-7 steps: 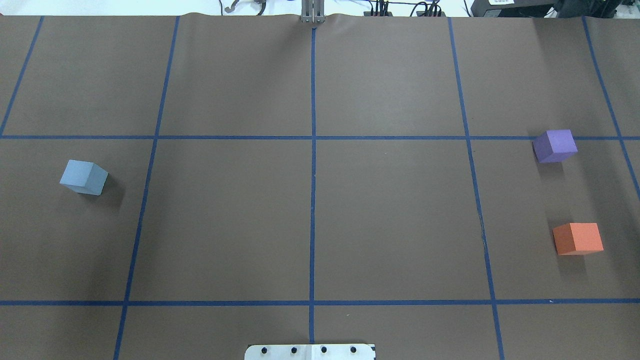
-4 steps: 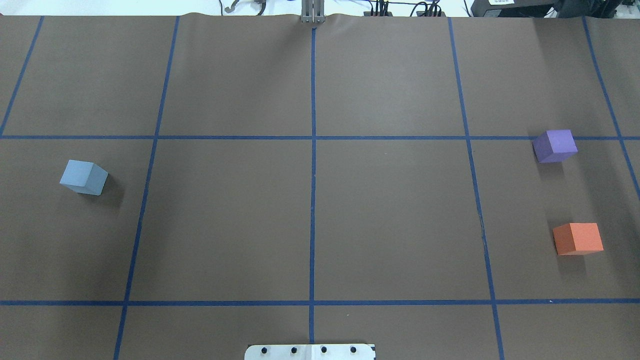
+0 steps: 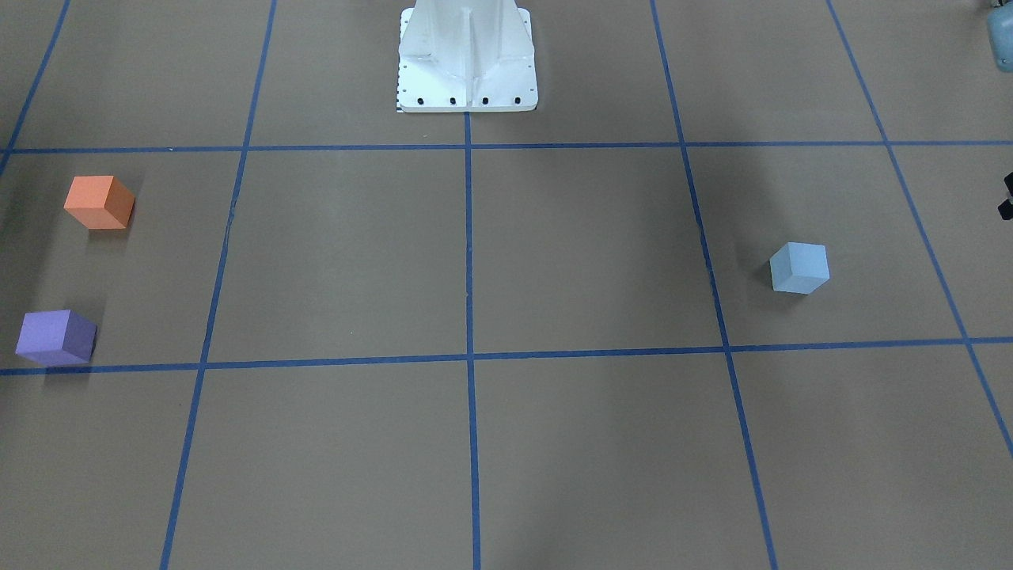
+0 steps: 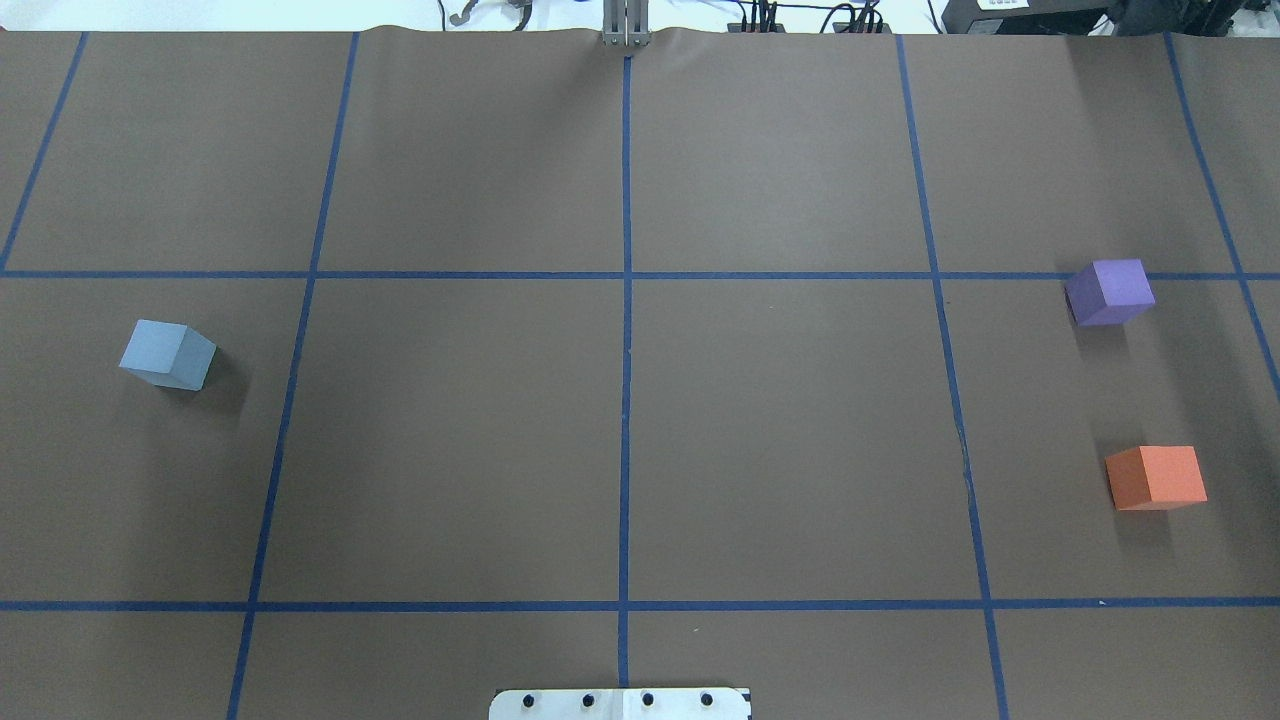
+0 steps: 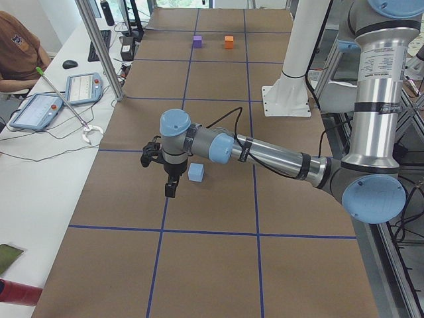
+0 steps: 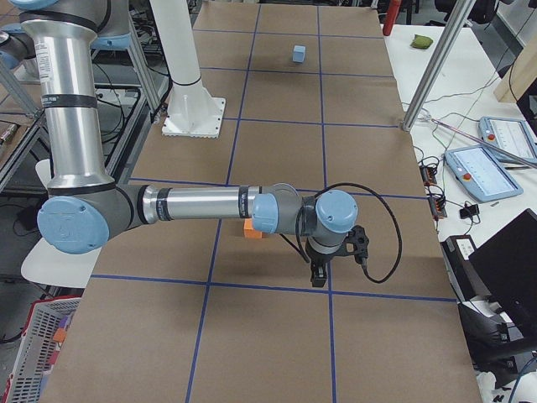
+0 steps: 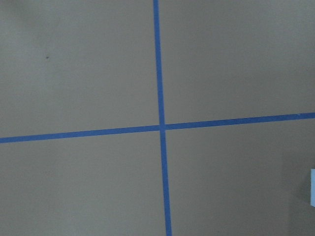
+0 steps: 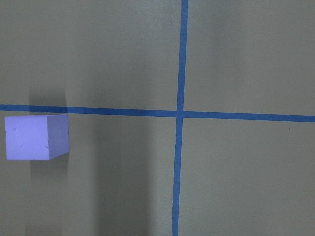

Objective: Place blue block between orange and purple blocks

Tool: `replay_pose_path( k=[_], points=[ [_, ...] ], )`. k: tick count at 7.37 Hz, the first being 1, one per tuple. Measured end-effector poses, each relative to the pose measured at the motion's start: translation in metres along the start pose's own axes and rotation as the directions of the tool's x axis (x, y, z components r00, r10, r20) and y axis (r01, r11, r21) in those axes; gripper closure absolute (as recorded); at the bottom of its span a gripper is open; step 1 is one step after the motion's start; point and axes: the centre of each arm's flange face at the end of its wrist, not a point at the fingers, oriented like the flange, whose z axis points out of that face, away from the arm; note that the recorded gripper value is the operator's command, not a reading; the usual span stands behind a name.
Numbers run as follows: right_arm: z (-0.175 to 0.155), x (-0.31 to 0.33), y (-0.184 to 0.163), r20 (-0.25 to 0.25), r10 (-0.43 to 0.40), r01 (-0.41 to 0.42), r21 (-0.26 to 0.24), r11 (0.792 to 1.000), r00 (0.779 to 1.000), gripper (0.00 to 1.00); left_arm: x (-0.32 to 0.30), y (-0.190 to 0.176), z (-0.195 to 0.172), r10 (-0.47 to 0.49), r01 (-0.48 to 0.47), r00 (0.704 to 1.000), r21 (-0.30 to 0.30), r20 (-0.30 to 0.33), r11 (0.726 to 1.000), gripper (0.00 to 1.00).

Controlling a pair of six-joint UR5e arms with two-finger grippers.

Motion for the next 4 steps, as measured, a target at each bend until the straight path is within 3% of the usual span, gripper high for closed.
replay_pose_path(
  k=[4],
  points=[
    [-0.007, -0.012, -0.010, -0.015, -0.029, 0.030, 0.013, 0.999, 0.999, 0.00, 0.110, 0.007, 0.066, -0.042, 0.039, 0.996, -0.035, -0.084, 0.999, 0.00]
  ],
)
